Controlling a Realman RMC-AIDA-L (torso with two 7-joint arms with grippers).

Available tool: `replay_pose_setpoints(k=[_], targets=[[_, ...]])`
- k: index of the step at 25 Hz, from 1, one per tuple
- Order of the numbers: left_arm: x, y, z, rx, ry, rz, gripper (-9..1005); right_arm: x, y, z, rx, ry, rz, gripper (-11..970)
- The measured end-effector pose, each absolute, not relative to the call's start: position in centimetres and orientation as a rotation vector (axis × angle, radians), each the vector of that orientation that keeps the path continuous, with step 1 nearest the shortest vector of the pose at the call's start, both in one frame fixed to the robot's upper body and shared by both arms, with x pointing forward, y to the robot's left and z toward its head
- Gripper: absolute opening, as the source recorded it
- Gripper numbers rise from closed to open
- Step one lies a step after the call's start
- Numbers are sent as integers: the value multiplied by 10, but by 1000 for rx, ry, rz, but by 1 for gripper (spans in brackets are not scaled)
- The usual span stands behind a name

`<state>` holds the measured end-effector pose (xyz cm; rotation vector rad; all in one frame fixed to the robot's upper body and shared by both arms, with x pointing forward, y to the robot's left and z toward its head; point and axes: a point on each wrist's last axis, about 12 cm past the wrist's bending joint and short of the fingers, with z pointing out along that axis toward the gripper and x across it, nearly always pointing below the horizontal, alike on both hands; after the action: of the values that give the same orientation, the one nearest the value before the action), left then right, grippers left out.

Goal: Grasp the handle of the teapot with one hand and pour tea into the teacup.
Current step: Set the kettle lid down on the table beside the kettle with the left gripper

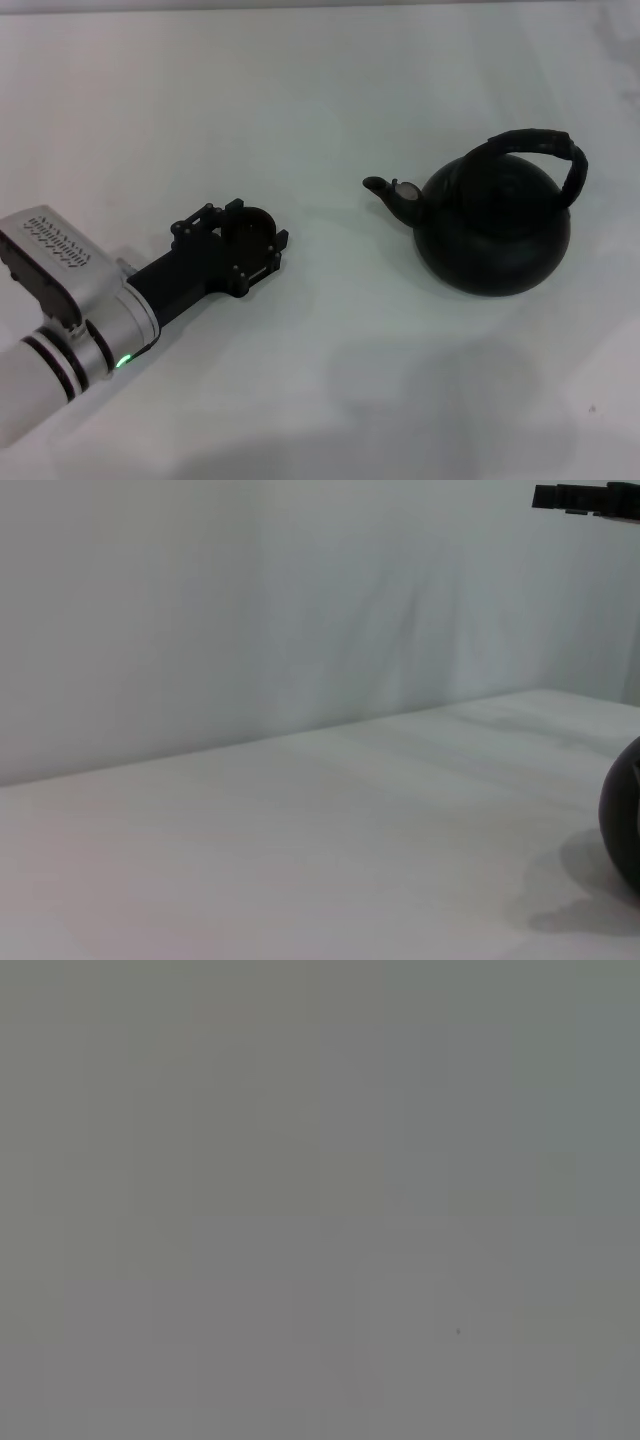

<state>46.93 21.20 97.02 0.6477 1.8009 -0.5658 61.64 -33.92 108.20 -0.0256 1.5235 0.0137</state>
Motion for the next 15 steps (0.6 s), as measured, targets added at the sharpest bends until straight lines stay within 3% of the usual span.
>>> replay_pose_setpoints(k=[7, 15], targets=[[469, 213, 970, 642, 1806, -562, 699, 616, -340, 1081, -21, 1525, 13, 857], [468, 214, 968, 641, 1818, -554, 876, 615, -341, 1081, -15, 1526, 14, 857]])
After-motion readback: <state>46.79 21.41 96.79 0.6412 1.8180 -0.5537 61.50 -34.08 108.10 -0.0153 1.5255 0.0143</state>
